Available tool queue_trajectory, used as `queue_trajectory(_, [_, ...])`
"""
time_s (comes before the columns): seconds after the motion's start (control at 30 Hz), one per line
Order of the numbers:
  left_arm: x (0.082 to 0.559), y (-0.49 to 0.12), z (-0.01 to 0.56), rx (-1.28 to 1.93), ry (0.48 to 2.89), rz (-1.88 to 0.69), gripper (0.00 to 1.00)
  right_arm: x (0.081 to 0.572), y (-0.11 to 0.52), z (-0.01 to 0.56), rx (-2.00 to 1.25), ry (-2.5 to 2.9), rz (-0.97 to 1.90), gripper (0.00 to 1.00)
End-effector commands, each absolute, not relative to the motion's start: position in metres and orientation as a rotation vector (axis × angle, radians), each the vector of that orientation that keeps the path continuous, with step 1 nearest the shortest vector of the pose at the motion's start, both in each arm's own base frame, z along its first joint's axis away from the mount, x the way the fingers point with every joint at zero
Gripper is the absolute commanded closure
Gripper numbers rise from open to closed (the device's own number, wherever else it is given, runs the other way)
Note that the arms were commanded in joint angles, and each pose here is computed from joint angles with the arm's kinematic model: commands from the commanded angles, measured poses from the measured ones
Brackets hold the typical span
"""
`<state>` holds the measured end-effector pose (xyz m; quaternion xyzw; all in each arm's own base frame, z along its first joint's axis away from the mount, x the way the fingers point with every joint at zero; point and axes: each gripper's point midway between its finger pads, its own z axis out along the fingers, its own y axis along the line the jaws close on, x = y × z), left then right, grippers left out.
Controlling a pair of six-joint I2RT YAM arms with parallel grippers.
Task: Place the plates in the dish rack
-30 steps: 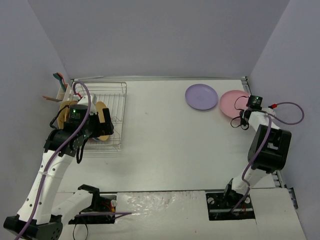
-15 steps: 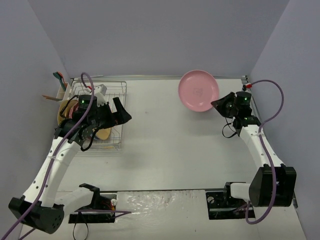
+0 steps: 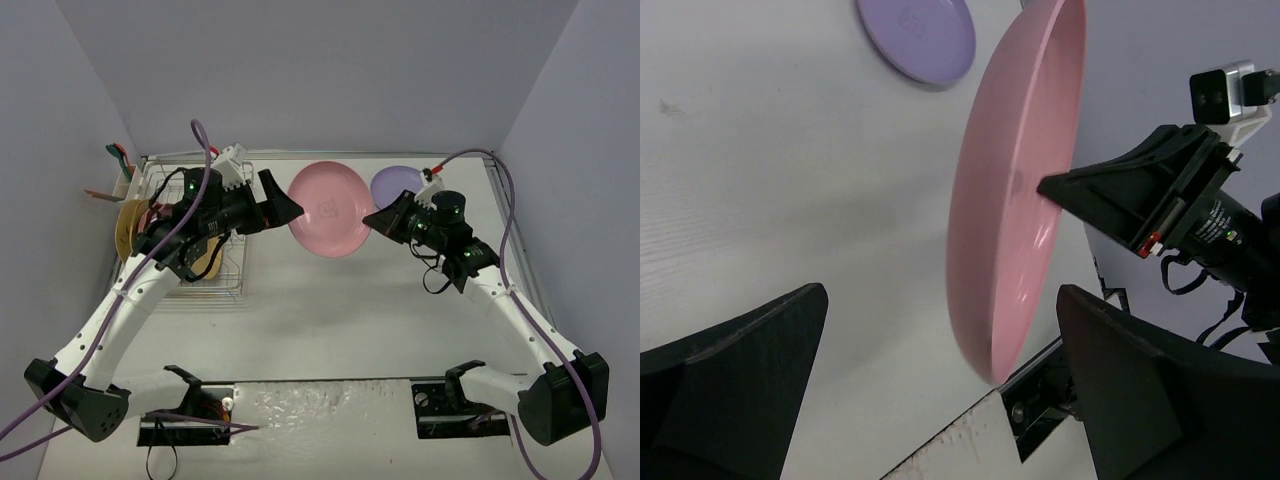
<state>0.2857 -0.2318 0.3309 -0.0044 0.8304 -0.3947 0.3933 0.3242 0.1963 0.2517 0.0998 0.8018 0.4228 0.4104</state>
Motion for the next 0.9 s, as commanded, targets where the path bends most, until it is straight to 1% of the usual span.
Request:
queue_trajectory(0.0, [0.286,-0.249,0.377,0.023,1.959,-1.102,0.03,0.311,0.221,0.290,0.098,1.901,1.155,1.00])
queue_trajectory(0.07, [0.286,-0.249,0.375,0.024,1.964,-1.099,0.04,0.308,0.227,0.290,0.086,1.903,1.161,1.00])
queue_trajectory(0.17, [0.285,-0.251,0.372,0.032,1.974,-1.100,0.12,0.306,0.230,0.289,0.078,1.906,1.163,1.00])
queue_trajectory(0.2, [0.284,-0.251,0.372,0.037,1.975,-1.098,0.19,0.306,0.231,0.289,0.073,1.906,1.161,1.00])
queue_trajectory(0.23, [0.284,-0.250,0.371,0.038,1.979,-1.094,0.24,0.306,0.232,0.288,0.072,1.909,1.161,1.00])
queue_trajectory(0.27, [0.283,-0.249,0.370,0.038,1.980,-1.090,0.31,0.306,0.231,0.288,0.071,1.909,1.158,1.00])
queue_trajectory(0.47, [0.282,-0.242,0.366,0.047,1.984,-1.042,0.83,0.308,0.231,0.281,0.067,1.923,1.138,1.00])
queue_trajectory(0.6, [0.282,-0.240,0.361,0.056,2.000,-1.012,0.99,0.310,0.232,0.278,0.060,1.929,1.130,1.00])
queue_trajectory(0.63, [0.283,-0.238,0.360,0.057,2.004,-0.998,1.00,0.310,0.232,0.278,0.056,1.929,1.123,0.95])
queue_trajectory(0.77, [0.285,-0.224,0.350,0.067,2.036,-0.882,1.00,0.312,0.229,0.275,0.034,1.936,1.079,0.60])
queue_trajectory(0.87, [0.291,-0.201,0.346,0.085,2.050,-0.697,1.00,0.315,0.222,0.269,0.029,1.955,1.020,0.22])
